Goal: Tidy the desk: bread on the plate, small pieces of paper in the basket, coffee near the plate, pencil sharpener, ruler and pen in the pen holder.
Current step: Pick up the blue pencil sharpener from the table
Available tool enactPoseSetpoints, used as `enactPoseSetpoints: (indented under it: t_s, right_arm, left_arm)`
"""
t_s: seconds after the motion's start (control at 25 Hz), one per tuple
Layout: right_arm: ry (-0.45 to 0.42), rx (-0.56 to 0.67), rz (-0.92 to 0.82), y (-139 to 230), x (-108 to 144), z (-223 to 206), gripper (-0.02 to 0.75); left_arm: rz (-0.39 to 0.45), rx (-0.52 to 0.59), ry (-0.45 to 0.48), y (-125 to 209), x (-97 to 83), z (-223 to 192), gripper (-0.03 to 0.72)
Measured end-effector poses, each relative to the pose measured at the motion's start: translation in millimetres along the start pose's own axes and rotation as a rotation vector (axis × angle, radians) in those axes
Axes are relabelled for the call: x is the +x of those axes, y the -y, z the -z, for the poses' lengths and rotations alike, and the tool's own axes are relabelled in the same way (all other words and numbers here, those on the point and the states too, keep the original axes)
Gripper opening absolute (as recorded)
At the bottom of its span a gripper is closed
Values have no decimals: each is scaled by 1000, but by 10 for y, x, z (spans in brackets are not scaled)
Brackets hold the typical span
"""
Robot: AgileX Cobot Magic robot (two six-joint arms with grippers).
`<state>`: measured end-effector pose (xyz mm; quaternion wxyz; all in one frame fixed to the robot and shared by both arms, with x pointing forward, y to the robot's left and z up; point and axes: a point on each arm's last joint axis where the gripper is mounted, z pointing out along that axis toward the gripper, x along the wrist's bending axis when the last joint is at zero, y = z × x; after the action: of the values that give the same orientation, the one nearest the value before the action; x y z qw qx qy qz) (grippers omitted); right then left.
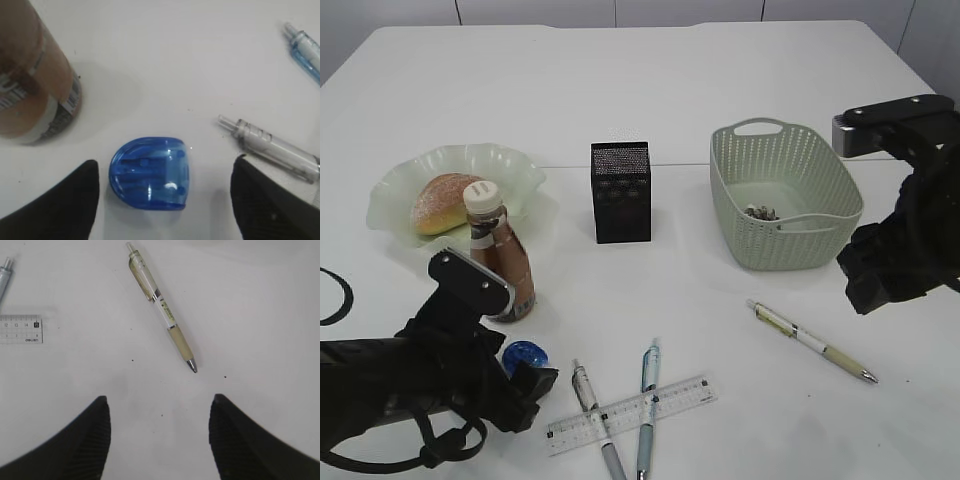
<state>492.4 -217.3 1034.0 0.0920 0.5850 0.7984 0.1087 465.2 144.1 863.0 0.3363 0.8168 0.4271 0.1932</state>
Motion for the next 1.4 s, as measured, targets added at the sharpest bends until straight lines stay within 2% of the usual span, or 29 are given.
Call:
enactPoseSetpoints:
  t_s: [0.64, 0.84, 1.04, 1.2, 1.4]
  right_arm:
    - [0, 0, 0, 0, 0, 0, 458]
    - [1, 0, 1, 0, -1, 0, 458]
    - [1, 0, 1, 0, -1, 0, 458]
    - [1, 0, 1, 0, -1, 0, 458]
    - [1, 0, 1, 0, -1, 0, 458]
  left_arm:
    - [1, 10, -3, 47, 1, -50, 577]
    - [1, 6, -4, 43, 1, -50, 501]
    - [1, 5, -4, 42, 2, -50, 458]
    - [1, 3, -4, 41, 2, -50, 363]
    - [6, 3, -7, 41, 4, -50, 356]
